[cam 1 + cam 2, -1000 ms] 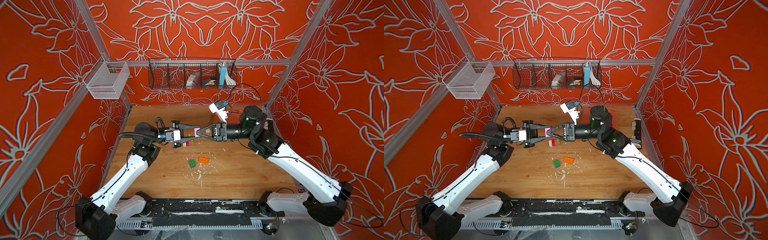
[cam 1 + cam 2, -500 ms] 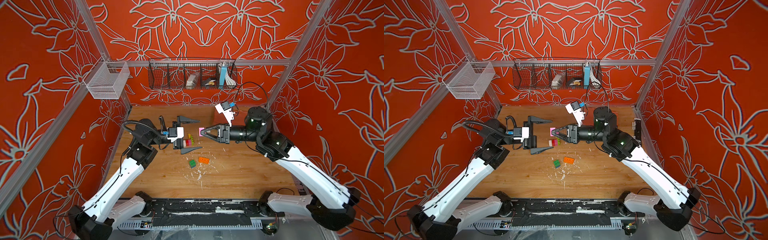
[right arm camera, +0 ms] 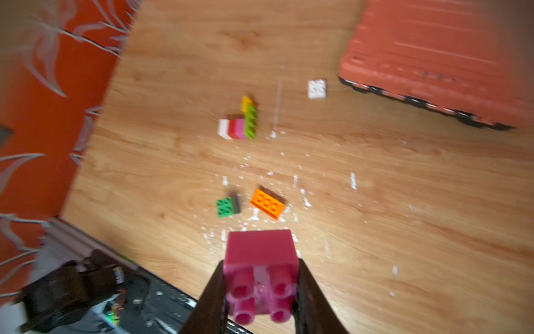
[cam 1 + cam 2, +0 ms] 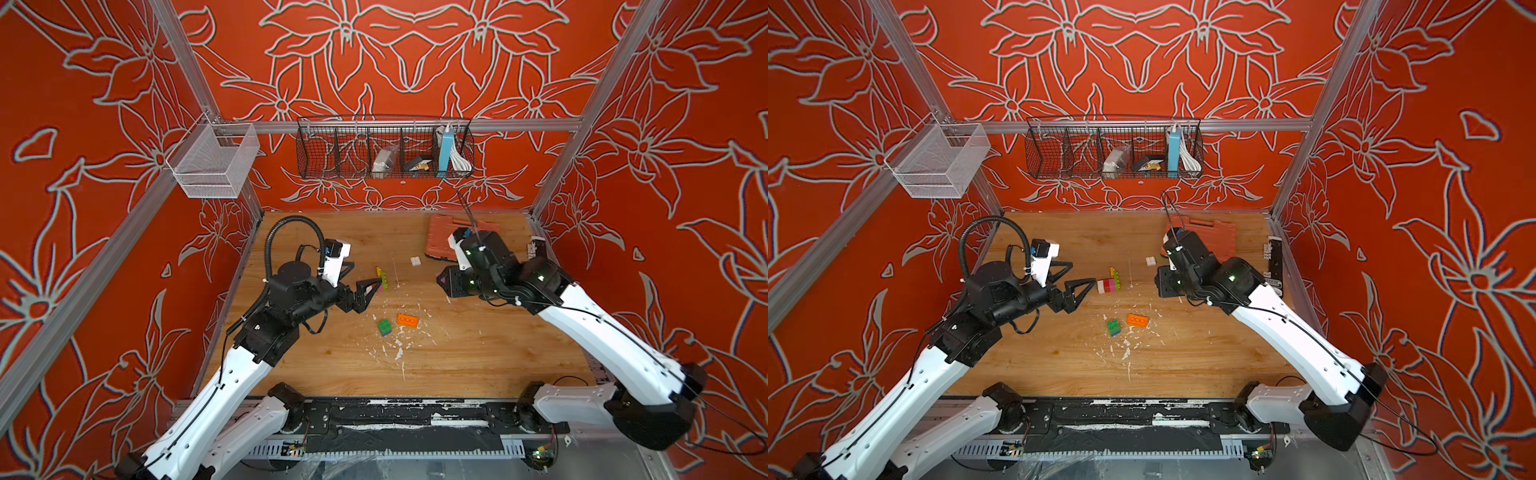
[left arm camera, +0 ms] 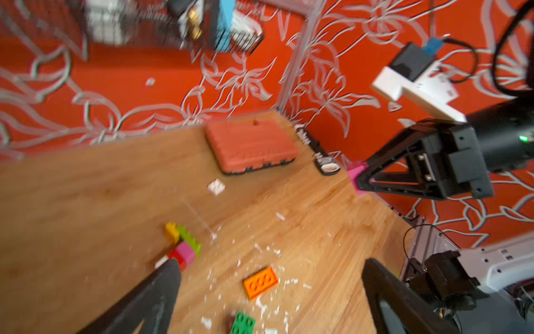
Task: Assemble the letter r with lego
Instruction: Assemble the lego brick with the lego brick.
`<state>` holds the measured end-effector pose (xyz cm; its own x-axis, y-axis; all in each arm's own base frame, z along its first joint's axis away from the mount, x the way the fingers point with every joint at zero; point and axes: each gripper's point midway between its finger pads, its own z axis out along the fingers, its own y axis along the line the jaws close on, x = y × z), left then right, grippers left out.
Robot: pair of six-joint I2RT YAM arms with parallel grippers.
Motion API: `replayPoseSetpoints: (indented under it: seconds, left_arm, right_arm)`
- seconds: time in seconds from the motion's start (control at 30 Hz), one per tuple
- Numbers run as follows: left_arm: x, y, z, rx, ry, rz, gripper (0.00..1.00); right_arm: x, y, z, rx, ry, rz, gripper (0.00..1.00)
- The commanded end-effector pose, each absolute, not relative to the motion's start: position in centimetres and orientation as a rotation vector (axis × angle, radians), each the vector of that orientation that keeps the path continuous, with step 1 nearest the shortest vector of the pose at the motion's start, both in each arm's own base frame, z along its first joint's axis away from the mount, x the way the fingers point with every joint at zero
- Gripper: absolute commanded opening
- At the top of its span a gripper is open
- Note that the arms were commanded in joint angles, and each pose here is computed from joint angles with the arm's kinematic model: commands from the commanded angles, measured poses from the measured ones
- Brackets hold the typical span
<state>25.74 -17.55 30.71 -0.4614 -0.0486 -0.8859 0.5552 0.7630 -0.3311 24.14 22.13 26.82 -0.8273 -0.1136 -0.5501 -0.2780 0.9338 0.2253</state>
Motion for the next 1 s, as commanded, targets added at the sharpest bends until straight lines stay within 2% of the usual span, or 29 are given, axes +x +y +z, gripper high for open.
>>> replayPoseSetpoints:
  seconds: [0.0,0.17,0.3,0.37,0.53,0.73,0.97]
  left_arm:
    - [25.0,-15.7,25.4,0.182,2.250,-0.682,0.99]
    - [24.2,-14.7,21.3,0.019,2.491,-0.625,0.99]
    - [22.9,-13.4,18.5,-0.190,2.625,-0.573,0.99]
    - [22.2,-13.8,18.1,-0.160,2.602,-0.641,0.99]
    - [20.8,-13.3,15.4,-0.359,2.501,-0.775,0.99]
    - [20.1,-11.9,12.9,-0.439,2.630,-0.634,0.99]
    - [20.6,-12.5,11.4,-0.437,2.829,-0.543,0.99]
  right_arm:
    - [23.4,19.4,24.9,-0.335,2.642,0.139,0.00]
    - [23.8,20.1,22.4,-0.384,2.626,0.154,0.00]
    - [23.1,22.0,20.7,-0.451,2.639,0.291,0.00]
    - [22.7,22.7,20.0,-0.485,2.669,0.331,0.00]
    - [22.2,24.5,17.7,-0.529,2.755,0.383,0.00]
    - [21.6,26.5,14.7,-0.619,2.872,0.286,0.00]
    - [21.3,30.2,13.6,-0.689,2.884,0.289,0.00]
